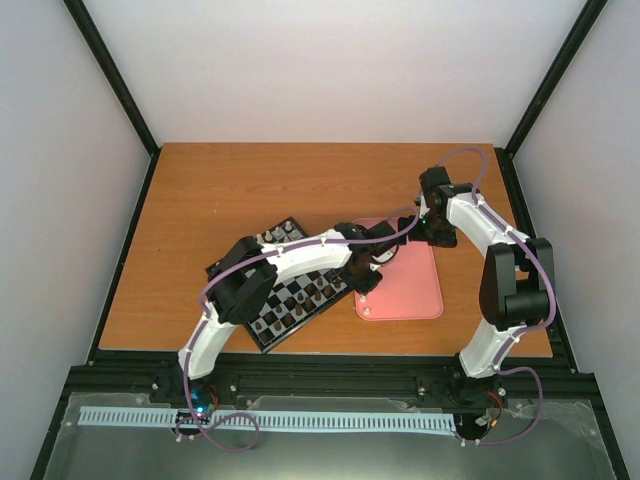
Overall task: Set up the chess pieces on the board
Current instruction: Pick up the chess piece from the storage box, then place the chess piece on the chessboard.
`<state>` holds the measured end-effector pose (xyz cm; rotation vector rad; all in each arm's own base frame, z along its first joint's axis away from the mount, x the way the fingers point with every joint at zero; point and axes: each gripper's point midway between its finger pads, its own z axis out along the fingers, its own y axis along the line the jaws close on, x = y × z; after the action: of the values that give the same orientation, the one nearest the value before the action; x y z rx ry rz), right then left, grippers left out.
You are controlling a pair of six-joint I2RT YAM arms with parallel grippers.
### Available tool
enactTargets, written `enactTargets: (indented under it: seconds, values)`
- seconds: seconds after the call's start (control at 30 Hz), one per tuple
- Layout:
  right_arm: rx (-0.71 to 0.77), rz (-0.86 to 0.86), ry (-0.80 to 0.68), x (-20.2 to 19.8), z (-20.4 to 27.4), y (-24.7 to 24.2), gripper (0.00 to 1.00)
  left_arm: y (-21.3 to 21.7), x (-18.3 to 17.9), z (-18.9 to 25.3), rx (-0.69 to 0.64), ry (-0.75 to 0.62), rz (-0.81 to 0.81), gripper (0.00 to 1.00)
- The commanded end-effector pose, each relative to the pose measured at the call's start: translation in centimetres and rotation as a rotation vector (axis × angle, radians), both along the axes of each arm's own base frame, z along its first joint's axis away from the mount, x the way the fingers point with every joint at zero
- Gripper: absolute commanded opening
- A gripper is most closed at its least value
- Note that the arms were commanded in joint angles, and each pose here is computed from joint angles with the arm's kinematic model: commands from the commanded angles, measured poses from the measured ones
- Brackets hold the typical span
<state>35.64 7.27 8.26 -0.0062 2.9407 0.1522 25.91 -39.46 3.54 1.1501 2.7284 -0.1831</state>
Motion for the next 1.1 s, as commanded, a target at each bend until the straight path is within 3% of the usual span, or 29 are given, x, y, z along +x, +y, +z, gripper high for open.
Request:
enactTargets:
  seconds: [0.0,0.33,0.47,0.63,0.83,1.07]
  values:
    - [0.006,0.014,-0.037,0.2,0.9,0.2,1.00,-0.6,1.2,0.4,-0.027,-0.024,0.028,0.23]
    - [0.007,0.014,-0.030,0.2,0.7,0.2,1.00,-0.3,1.6,0.7,-0.035,-0.022,0.049,0.01]
    - [0.001,0.015,-0.030,0.2,0.7,0.1,1.00,-0.1,2.6,2.5,-0.079,-0.020,0.082,0.01]
    - [-0.006,0.020,-0.025,0.0,0.5,0.0,1.00,1.5,5.4,7.8,-0.174,-0.048,0.179,0.01]
    - [0.006,0.030,-0.024,0.3,0.4,0.3,1.00,9.0,8.6,13.1,-0.165,-0.130,0.364,0.01]
    - [0.033,0.044,-0.027,0.8,0.3,0.9,1.00,23.0,6.4,12.2,-0.047,-0.114,0.684,0.01]
